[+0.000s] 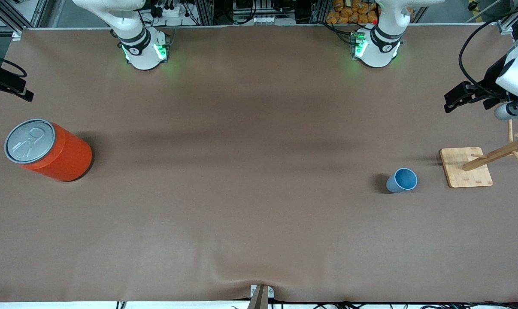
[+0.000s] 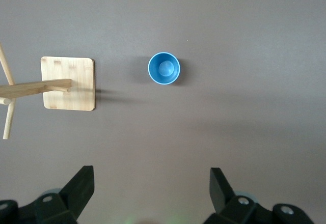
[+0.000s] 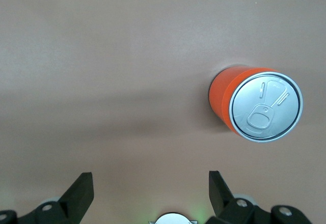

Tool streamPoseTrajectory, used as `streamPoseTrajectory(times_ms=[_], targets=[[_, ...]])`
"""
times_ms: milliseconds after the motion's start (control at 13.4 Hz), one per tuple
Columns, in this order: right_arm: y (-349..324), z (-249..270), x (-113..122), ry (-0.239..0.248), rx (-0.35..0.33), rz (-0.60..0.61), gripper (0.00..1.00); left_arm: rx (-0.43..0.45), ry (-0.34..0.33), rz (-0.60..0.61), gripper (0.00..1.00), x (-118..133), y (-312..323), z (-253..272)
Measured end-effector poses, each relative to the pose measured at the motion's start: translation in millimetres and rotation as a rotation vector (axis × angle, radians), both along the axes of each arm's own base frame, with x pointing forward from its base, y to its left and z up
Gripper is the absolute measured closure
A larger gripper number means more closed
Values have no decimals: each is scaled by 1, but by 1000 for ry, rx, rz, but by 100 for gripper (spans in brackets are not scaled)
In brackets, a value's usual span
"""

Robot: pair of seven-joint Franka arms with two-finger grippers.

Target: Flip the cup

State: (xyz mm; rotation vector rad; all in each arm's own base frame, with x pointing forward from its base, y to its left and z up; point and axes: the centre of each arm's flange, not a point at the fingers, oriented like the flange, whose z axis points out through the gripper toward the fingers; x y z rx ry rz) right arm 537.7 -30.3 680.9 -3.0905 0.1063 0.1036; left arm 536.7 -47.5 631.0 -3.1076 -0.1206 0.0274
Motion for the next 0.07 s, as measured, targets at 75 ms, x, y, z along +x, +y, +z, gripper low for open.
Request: streamPoseTrajectory(times_ms=[75], targets=[[0,0,0,0,0,0,0,0,-2,0,0,0,0,2]])
